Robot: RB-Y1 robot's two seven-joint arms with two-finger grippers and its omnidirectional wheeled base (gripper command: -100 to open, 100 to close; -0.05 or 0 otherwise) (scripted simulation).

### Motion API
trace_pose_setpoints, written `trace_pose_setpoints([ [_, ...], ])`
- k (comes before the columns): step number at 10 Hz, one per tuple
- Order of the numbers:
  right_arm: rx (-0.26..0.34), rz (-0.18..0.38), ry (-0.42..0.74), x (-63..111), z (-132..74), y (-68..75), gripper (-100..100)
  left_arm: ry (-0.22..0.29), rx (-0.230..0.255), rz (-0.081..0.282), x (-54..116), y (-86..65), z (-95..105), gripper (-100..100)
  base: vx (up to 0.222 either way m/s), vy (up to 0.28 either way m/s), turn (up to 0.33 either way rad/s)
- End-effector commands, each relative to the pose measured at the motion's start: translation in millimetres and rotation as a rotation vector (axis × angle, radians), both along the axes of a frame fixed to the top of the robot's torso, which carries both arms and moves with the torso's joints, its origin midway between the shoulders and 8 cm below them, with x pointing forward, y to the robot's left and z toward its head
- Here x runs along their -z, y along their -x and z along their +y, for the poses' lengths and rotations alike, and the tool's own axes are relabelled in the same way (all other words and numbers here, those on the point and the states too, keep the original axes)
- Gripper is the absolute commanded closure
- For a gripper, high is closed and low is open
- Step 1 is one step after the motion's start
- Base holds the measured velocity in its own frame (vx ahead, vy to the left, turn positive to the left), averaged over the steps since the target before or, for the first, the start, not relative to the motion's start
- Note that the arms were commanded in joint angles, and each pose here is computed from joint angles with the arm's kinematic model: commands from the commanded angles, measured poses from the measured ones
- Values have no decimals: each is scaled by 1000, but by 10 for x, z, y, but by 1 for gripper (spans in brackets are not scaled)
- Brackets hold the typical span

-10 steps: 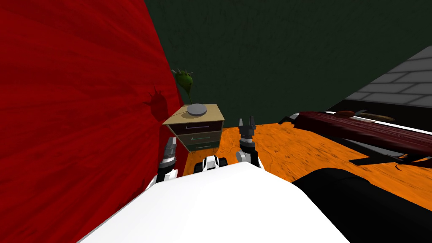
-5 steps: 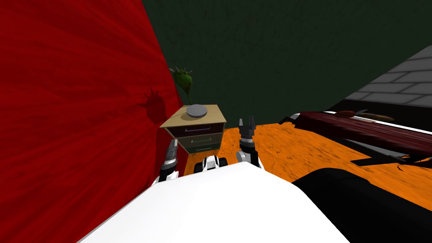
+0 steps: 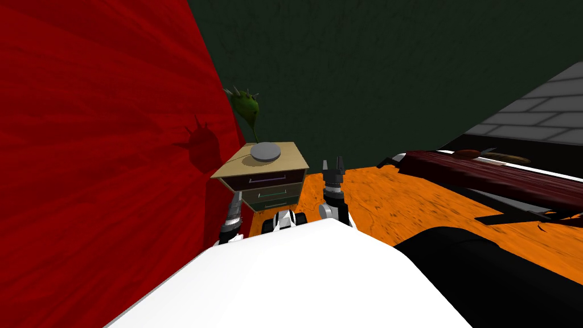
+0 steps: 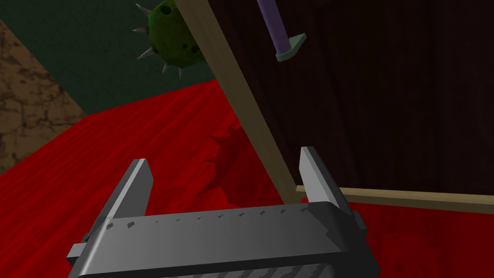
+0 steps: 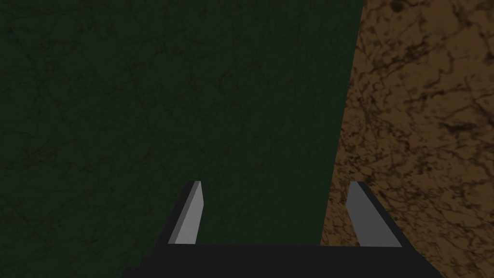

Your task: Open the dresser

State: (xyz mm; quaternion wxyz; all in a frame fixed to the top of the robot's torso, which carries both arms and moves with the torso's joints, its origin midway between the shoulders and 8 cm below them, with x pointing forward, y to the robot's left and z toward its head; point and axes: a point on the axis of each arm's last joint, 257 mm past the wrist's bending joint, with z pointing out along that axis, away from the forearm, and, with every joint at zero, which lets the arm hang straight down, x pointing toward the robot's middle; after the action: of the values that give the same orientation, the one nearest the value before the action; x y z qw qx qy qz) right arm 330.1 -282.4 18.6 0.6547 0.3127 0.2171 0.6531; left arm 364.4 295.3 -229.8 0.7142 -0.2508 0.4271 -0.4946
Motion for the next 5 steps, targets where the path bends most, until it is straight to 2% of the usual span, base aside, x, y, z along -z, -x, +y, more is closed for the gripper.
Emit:
trace_pose_setpoints([
  [1,0,0,0,0,0,0,0,5,-4,17,179,58,-51,-100,106,36,-23],
  [5,0,0,0,0,0,0,0,47,-13,35,409,132,-228,-100,103,40,-23],
])
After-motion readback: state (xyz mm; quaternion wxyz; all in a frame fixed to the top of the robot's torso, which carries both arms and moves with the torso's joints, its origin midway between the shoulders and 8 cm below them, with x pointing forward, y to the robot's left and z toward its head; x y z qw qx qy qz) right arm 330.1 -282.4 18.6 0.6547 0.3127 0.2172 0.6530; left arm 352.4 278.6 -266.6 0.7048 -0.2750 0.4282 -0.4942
